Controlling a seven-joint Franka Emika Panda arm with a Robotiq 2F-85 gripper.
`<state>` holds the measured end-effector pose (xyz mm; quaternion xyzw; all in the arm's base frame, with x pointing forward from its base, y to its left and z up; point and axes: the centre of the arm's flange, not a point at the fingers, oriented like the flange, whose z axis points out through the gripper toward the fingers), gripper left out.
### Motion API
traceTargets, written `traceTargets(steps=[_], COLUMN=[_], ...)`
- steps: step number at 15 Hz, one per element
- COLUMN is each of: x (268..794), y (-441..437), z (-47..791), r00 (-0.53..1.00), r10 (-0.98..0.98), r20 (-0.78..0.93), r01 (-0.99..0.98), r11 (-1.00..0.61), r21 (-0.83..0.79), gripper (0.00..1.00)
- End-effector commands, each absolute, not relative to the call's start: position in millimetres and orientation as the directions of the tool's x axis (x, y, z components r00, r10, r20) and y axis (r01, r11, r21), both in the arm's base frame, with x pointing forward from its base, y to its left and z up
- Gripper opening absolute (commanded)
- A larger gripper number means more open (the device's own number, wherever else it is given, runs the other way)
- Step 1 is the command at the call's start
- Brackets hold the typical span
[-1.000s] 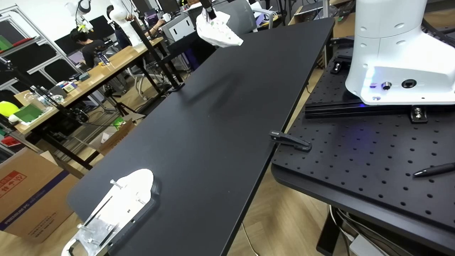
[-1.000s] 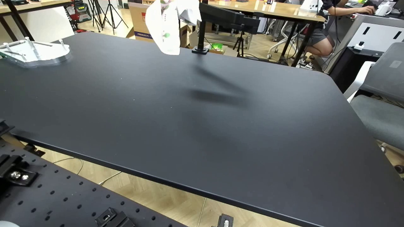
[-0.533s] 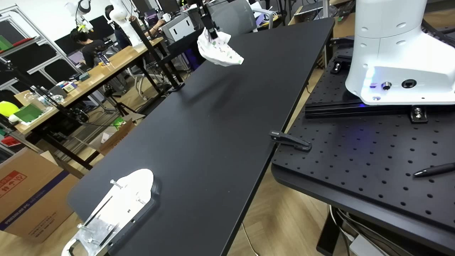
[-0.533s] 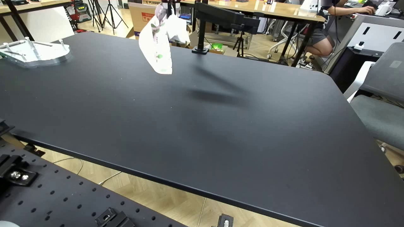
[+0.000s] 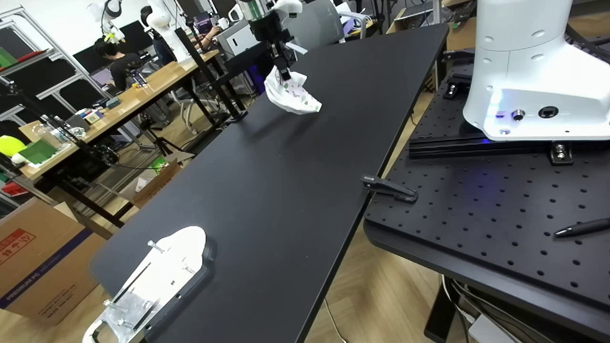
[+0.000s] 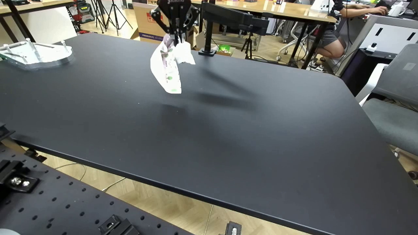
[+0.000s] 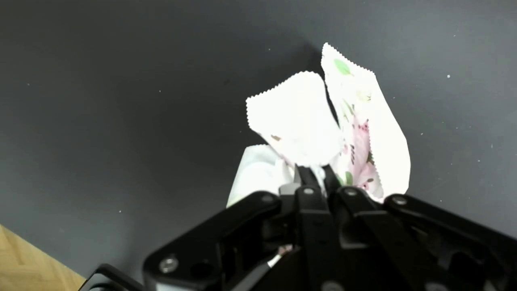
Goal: Pick up the towel and put it on the table
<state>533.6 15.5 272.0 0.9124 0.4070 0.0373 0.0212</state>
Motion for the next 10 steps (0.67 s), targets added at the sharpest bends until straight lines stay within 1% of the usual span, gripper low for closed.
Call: traceTargets(steps=[1,2,3,4,7,10], x=[540.2,538.6,537.0,535.5,531.9,528.8], y=[28.2,31.9,34.6,36.6,36.9,35.8], z=[246.7,238.8,233.0,229.5,235.1,253.2], r00=[0.64,0.637,0.635,0.634,0.658,0.689], r10=[0.768,0.771,0.772,0.773,0.752,0.722], r20=[0.035,0.021,0.011,0.004,-0.024,-0.065], r01=[0.765,0.769,0.771,0.773,0.753,0.724], r11=[-0.641,-0.637,-0.635,-0.634,-0.658,-0.689], r21=[0.063,0.051,0.04,0.032,0.031,0.027], gripper=[0.01,0.31,0.31,0.36,0.58,0.78])
